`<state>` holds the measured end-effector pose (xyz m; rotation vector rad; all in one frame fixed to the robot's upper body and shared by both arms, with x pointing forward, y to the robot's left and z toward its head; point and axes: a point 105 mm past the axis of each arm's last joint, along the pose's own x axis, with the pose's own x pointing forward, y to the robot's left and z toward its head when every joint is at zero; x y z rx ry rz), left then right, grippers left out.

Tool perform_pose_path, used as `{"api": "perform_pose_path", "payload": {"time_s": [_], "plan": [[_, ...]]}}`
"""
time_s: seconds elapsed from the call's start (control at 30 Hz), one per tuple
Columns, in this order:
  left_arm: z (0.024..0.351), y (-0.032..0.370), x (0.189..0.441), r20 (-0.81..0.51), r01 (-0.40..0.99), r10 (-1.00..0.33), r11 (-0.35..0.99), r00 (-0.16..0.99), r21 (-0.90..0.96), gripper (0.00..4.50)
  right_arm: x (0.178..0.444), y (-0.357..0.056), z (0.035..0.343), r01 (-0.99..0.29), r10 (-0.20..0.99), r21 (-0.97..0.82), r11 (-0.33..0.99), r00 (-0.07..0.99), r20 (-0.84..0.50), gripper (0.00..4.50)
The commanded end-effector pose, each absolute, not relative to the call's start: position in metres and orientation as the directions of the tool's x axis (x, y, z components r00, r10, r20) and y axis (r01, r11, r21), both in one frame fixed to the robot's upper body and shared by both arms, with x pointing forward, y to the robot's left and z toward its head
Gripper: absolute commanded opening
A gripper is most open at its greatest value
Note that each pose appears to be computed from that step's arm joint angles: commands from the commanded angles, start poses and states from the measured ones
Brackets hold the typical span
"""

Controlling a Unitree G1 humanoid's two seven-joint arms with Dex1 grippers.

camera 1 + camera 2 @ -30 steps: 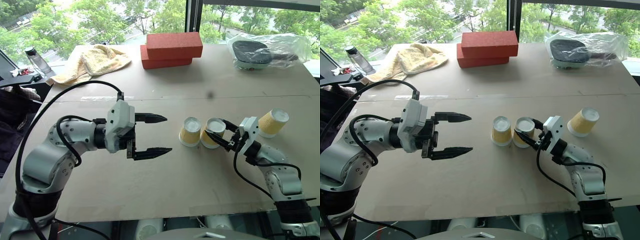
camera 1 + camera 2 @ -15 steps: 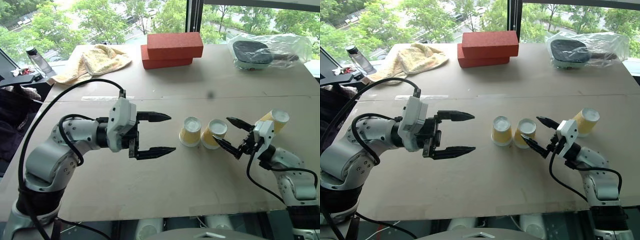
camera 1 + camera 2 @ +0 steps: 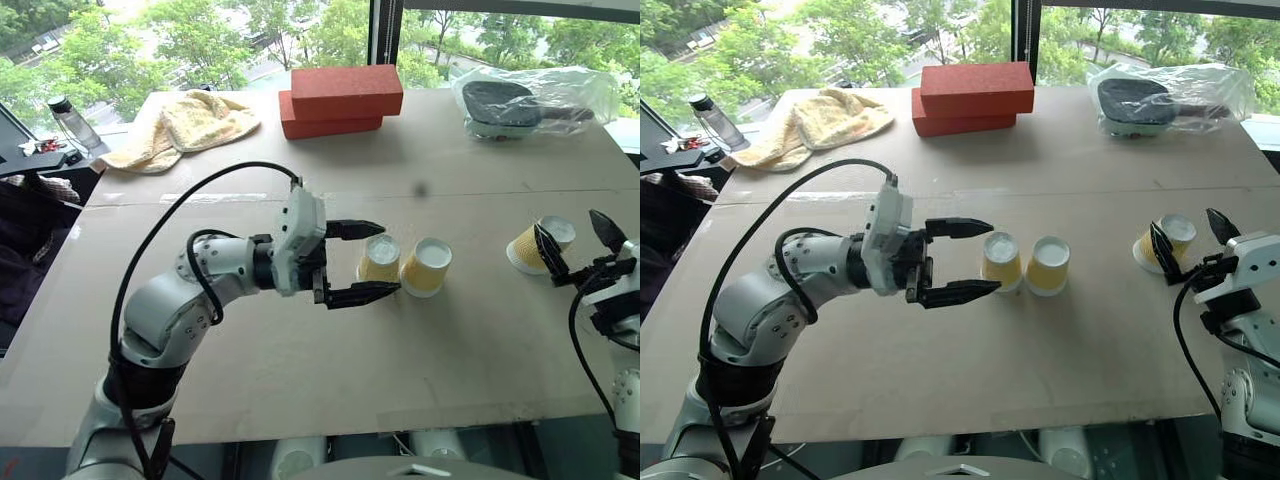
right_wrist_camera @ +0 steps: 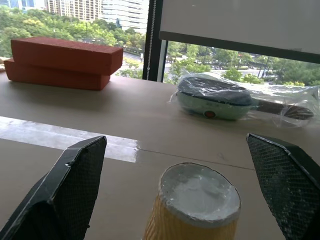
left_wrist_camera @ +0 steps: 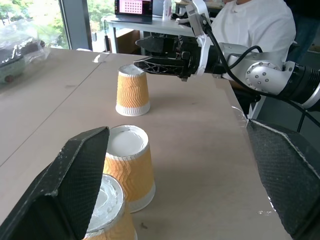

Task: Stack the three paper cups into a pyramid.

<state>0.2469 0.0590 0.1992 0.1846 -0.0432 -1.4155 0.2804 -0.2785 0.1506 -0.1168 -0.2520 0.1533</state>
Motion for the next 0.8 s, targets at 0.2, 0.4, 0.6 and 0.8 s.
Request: {"api": "perform_pose_path", "payload": {"time_s": [0.2,0.4,0.6,0.8], "plan": [[0.193,0.066,0.252,-0.107,0.953,-0.965,0.212,0.238,0.215,4.50,0.292,-0.284,0.143,-0.135,0.152,-0.089,0.987,0.963,0.222,4.43],[0.189,0.074,0.259,-0.121,0.932,-0.942,0.279,0.312,0.233,4.50,0.306,-0.284,0.137,-0.143,0.150,-0.046,0.989,0.967,0.205,4.43],[0.188,0.079,0.259,-0.122,0.923,-0.934,0.300,0.335,0.239,4.50,0.312,-0.287,0.136,-0.135,0.141,-0.043,0.990,0.969,0.203,4.43],[0.188,0.080,0.258,-0.116,0.921,-0.933,0.308,0.342,0.240,4.50,0.312,-0.289,0.138,-0.133,0.142,-0.055,0.990,0.968,0.207,3.20]]}}
